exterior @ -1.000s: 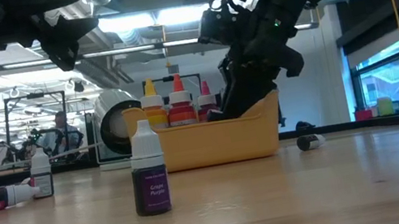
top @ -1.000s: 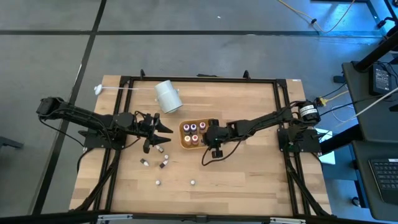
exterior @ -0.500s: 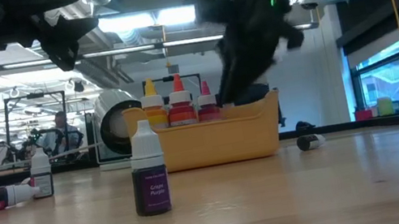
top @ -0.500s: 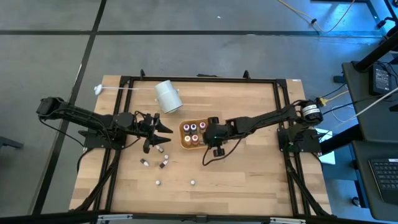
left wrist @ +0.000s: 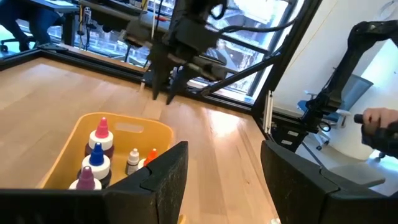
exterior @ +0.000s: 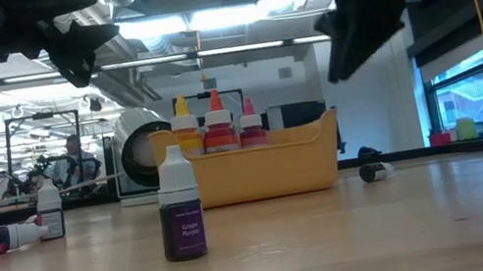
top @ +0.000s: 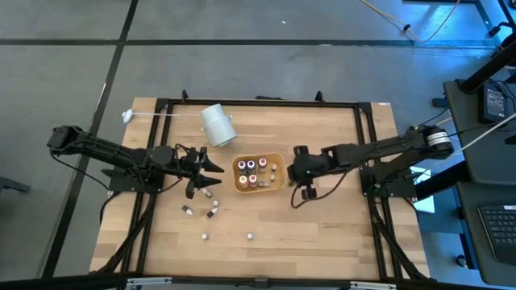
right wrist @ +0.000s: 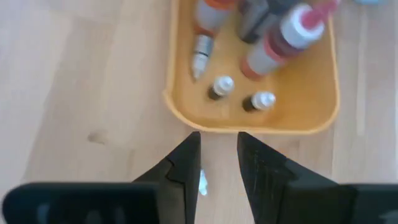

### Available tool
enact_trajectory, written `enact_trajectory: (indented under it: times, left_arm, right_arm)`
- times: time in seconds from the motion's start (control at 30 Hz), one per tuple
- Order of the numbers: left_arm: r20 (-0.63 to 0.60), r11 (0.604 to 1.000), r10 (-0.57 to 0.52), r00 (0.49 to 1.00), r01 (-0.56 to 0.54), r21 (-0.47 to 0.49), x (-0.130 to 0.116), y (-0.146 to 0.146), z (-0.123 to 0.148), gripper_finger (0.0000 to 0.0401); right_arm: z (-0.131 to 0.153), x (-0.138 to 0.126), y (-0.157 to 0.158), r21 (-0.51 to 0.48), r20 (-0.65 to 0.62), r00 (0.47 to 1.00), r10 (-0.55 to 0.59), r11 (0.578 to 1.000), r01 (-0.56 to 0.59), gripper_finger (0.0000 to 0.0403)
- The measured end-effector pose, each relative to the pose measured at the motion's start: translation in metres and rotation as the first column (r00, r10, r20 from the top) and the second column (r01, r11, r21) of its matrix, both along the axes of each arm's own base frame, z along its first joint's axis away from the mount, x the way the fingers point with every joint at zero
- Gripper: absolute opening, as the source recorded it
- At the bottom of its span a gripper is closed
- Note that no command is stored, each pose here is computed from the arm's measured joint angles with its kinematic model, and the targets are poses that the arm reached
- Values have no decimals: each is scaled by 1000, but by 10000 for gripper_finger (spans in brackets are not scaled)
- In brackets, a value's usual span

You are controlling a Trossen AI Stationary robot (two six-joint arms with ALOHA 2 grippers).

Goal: Pick & Place food coloring
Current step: Put the small black ink bottle into the yellow bin

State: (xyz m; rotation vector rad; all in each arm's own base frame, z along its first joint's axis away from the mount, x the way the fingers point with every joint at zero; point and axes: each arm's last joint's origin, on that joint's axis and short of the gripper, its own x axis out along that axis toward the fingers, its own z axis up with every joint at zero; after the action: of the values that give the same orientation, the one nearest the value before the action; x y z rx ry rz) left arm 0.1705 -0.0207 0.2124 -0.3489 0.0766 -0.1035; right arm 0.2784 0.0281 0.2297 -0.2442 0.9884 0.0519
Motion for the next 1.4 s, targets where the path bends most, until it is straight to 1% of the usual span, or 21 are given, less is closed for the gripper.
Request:
enact_trajectory:
  times: [0.13,0.2,0.3,0.37,0.47,0.53,0.63,0.7,0.8,1.0,1.17,1.27,1.4]
  left_arm:
    - [-1,1000,7,1000,-7,1,0,0,0,196]
    - [-3,1000,23,1000,-23,2,0,1,0,196]
    - [-9,999,41,999,-41,4,0,1,-1,196]
    - [-9,999,46,999,-46,5,0,1,-1,196]
    - [-10,999,46,999,-46,5,0,1,-1,196]
    - [-9,999,47,999,-47,5,0,1,-1,196]
    - [-10,999,47,999,-47,5,0,1,-1,196]
    - [-9,999,47,999,-47,5,0,1,-1,196]
    - [-10,999,47,999,-47,5,0,1,-1,196]
    - [-9,999,48,999,-48,5,0,1,-1,196]
    - [-10,999,48,999,-48,4,0,1,-1,196]
    - [-9,999,48,999,-48,4,0,1,-1,196]
    - [-9,999,48,999,-48,4,0,1,-1,196]
  right_arm:
    - [-19,-8,-1,13,-28,999,-15,1000,15,125]
    - [-28,-11,-2,13,-28,999,-15,1000,15,145]
    - [-40,-14,-3,-27,-9,1000,-14,1000,14,180]
    - [-45,-15,-3,-27,14,1000,10,1000,-10,202]
    - [-55,-19,-1,29,3,999,54,998,-54,228]
    - [-60,-21,-1,53,10,999,43,998,-44,241]
    - [-67,-25,-2,56,17,999,41,998,-41,251]
    - [-69,-25,-2,56,33,999,39,998,-41,253]
    - [-73,-26,-3,23,53,998,16,1000,-17,250]
    - [-81,-31,-7,19,55,998,0,1000,-1,233]
    - [-86,-33,-13,25,71,997,-20,1000,19,221]
    - [-86,-32,-15,51,96,995,-8,999,4,218]
    - [-86,-32,-17,63,93,996,13,998,-19,217]
